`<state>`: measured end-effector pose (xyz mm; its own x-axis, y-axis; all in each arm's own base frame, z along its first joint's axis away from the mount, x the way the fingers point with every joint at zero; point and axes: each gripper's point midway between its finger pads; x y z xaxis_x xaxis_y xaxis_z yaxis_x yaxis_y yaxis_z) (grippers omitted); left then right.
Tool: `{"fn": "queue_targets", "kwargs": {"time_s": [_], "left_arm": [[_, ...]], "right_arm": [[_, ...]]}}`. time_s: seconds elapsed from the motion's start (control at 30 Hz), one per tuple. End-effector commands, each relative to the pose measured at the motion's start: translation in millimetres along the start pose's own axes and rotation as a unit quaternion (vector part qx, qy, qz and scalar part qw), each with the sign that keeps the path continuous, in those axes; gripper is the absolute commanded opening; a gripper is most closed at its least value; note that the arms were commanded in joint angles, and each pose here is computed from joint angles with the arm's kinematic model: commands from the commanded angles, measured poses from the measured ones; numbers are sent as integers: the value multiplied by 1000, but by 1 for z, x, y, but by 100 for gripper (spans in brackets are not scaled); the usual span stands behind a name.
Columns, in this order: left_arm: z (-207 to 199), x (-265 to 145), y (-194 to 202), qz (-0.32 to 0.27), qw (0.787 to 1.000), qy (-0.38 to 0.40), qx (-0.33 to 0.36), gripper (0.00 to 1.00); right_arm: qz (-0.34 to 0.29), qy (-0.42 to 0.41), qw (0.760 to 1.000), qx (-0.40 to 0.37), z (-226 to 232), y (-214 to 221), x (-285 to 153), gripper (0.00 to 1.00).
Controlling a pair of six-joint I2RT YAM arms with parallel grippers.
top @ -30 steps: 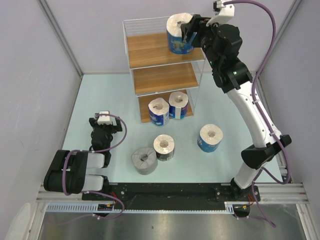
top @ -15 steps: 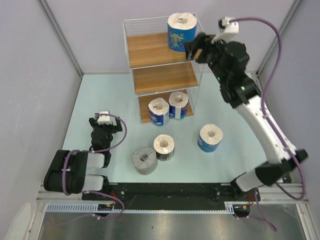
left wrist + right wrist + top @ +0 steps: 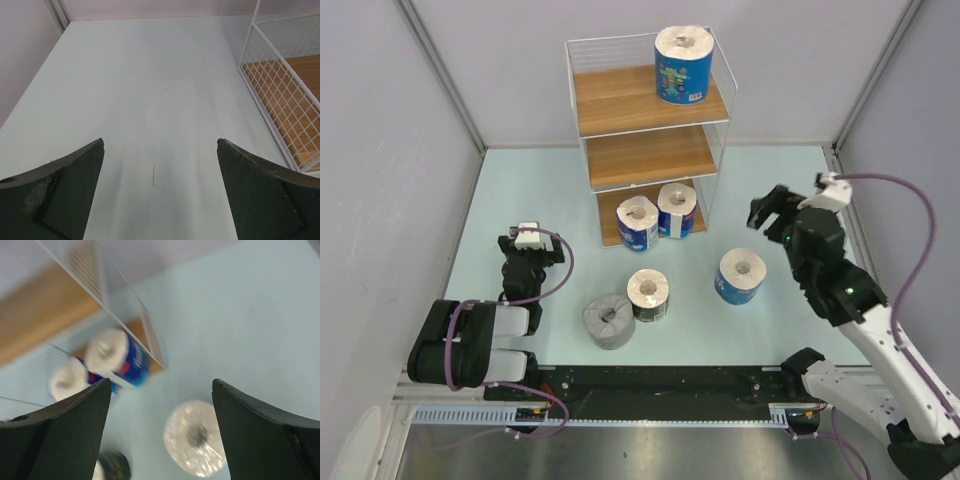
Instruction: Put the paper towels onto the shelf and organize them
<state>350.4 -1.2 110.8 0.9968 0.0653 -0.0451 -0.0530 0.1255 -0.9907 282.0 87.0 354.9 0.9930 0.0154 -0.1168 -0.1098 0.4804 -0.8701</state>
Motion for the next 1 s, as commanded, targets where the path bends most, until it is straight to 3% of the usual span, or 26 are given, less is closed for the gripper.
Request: {"fn": "queue_targets", "kwargs": {"time_s": [0.0, 0.4, 0.97], "left_arm": [[0, 8, -20, -31, 999, 3, -8, 100], [0, 8, -20, -31, 999, 3, -8, 100], [0, 8, -20, -31, 999, 2, -8, 100]], "right_arm": [[91, 124, 988, 9, -69, 83, -4, 87], [160, 172, 971, 53, -117, 162, -2, 86], [215, 162, 961, 64, -125, 201, 6, 77]]}}
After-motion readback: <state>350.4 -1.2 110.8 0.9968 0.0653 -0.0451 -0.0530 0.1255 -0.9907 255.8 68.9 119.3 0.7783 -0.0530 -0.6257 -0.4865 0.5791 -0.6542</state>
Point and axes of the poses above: each gripper's point midway between its finger pads, its own x axis out along the fingers, its own z axis along the line the jaws close on, y = z × x, and after that the axes turned 4 degrees about x, right-handed
